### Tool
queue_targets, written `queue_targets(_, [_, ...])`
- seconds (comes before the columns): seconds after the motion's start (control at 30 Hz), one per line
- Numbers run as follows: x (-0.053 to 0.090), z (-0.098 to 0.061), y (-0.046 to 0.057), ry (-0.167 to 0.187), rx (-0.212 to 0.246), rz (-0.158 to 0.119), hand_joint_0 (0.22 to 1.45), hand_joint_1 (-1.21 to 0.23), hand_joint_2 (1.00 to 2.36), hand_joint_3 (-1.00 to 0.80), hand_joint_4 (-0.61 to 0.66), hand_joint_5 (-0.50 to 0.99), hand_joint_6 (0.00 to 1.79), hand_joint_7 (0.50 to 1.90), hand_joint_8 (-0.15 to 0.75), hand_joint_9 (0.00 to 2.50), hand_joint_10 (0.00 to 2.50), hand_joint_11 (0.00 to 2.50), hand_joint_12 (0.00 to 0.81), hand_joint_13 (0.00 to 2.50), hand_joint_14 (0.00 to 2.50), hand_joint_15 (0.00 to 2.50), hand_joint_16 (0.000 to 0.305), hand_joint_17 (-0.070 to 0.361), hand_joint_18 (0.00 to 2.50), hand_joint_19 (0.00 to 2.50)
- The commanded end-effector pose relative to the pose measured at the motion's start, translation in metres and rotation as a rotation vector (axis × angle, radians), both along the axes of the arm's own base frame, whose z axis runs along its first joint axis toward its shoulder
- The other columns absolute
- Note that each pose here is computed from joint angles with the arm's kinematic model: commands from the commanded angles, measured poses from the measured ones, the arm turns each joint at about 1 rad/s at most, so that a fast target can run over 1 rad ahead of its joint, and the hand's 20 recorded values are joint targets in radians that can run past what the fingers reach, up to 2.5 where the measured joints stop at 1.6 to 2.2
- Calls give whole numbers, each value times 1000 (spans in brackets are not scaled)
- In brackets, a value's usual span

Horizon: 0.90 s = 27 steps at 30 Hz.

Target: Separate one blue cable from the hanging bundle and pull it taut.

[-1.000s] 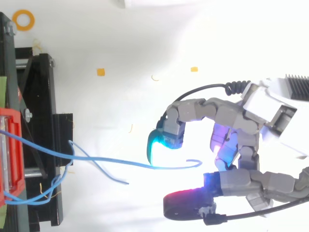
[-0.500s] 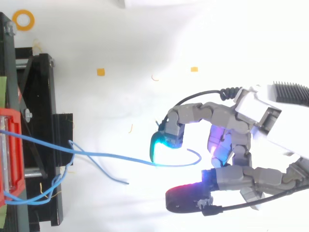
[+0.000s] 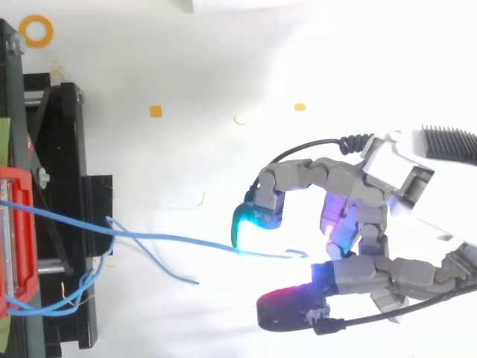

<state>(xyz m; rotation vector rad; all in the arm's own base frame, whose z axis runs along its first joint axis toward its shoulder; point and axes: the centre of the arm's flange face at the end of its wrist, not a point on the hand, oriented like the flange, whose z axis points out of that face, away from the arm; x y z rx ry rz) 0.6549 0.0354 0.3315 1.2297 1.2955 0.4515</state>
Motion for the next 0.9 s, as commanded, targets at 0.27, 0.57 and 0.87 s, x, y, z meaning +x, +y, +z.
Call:
queue_targets(0.27, [0,0,0,0,-1,0,687,-715,1000,-500,69,146,503,1275,167,2109,27,647,298,1509,26,883,38,87,1018,865])
queue_targets(0.57, [0,0,0,-1,0,0,560,-641,1000,-500,101,145,503,1288,171,2114,25,644,303,1518,25,884,41,93,1024,856])
queue_targets(0.87, [0,0,0,-1,0,0,479,-342,1000,-500,133,147,503,1288,185,2147,27,606,329,1566,23,854,49,111,1084,822])
